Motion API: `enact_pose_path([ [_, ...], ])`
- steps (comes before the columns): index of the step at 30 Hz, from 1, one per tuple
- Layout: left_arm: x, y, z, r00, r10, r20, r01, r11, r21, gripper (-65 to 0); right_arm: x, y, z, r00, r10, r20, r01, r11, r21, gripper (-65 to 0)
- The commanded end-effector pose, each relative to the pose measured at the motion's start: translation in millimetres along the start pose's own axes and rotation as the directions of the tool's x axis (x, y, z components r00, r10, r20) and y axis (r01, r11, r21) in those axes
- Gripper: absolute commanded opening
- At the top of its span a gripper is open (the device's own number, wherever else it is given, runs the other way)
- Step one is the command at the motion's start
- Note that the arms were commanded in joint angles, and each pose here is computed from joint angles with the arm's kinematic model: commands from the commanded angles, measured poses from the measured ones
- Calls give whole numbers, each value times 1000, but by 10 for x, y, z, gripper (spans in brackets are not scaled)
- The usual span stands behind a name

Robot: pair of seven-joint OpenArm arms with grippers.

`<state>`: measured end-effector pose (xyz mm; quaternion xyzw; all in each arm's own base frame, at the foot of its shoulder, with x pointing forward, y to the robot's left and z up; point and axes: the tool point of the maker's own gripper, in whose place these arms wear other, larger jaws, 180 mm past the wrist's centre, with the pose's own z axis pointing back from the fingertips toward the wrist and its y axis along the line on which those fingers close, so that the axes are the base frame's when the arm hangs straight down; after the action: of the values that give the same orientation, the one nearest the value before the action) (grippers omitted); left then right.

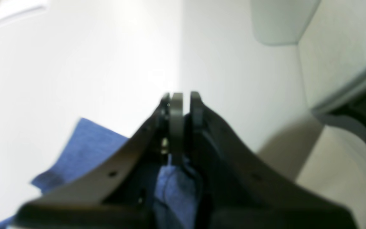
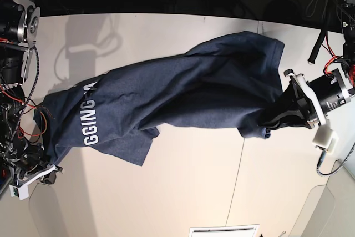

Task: Layout the t-shirt on the table in an organized manner, then fold the t-shirt properly
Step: 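Stretch the shirt between grippers and lay it flat on the table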

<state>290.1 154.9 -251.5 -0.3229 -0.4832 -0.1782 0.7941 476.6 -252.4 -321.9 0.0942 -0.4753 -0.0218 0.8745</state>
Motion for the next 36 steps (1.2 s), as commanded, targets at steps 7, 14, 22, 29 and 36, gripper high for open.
enact_pose_path([
  [7,511,143,178,980,-47,195,35,997,65,-650,659,134,192,985,51,166,-56,998,22,-650],
  [14,892,480,276,943,-215,255,143,951,272,-650,840,101,290,976,69,206,-63,997,-38,-650],
  [22,1036,718,262,929,-261,263,154,918,365,-650,812,183,259,980,58,193,-55,998,-21,-650],
  [29,1073,1238,-361,959,-169,226,85,937,338,-650,1032,608,-18,972,32,231,-40,999,31,-650],
  [36,1817,1652,-736,953,-132,271,35,942,335,-650,1722,954,-277,957,107,271,-120,992,31,-650],
])
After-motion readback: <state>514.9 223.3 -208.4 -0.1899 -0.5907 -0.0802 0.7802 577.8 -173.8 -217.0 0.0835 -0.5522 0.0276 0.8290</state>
